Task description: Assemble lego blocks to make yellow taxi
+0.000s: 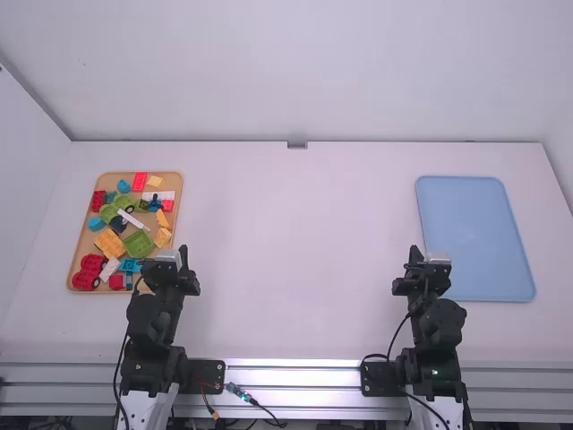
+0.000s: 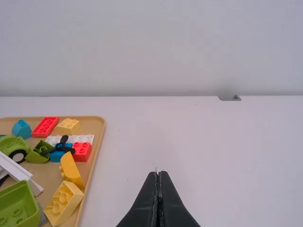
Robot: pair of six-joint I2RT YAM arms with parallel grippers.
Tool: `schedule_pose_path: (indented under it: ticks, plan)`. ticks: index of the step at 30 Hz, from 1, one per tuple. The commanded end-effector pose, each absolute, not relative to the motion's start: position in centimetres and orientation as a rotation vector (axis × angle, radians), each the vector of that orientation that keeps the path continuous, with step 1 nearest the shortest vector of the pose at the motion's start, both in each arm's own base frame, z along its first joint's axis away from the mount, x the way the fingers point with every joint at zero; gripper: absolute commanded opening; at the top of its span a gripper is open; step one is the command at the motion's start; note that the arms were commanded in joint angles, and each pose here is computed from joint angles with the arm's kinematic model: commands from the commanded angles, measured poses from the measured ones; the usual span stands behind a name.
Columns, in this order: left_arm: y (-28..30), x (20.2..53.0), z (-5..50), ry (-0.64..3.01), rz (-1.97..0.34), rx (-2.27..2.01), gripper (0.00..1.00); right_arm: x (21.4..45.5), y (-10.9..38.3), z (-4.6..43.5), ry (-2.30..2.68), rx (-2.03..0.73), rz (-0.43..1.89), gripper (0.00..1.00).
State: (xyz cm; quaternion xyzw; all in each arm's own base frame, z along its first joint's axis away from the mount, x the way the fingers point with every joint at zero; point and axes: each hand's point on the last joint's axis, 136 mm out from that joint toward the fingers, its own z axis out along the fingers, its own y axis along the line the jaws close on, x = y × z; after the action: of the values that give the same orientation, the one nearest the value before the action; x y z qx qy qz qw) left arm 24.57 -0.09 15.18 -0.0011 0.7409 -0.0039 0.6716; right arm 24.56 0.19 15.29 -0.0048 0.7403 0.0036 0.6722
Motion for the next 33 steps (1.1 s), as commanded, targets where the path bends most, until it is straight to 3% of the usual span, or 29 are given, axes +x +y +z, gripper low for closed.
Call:
schedule_pose_path:
  ticks: [1,33]
  plan:
    - [-0.3,24.6,15.5,1.662,-0.024,0.001,0.01,24.5,0.4,15.3,1.675,-0.026,0.007,0.01]
    - [-1.8,25.7,23.7,1.617,-0.156,-0.027,0.28,24.2,1.3,16.0,1.886,-0.135,-0.002,0.24]
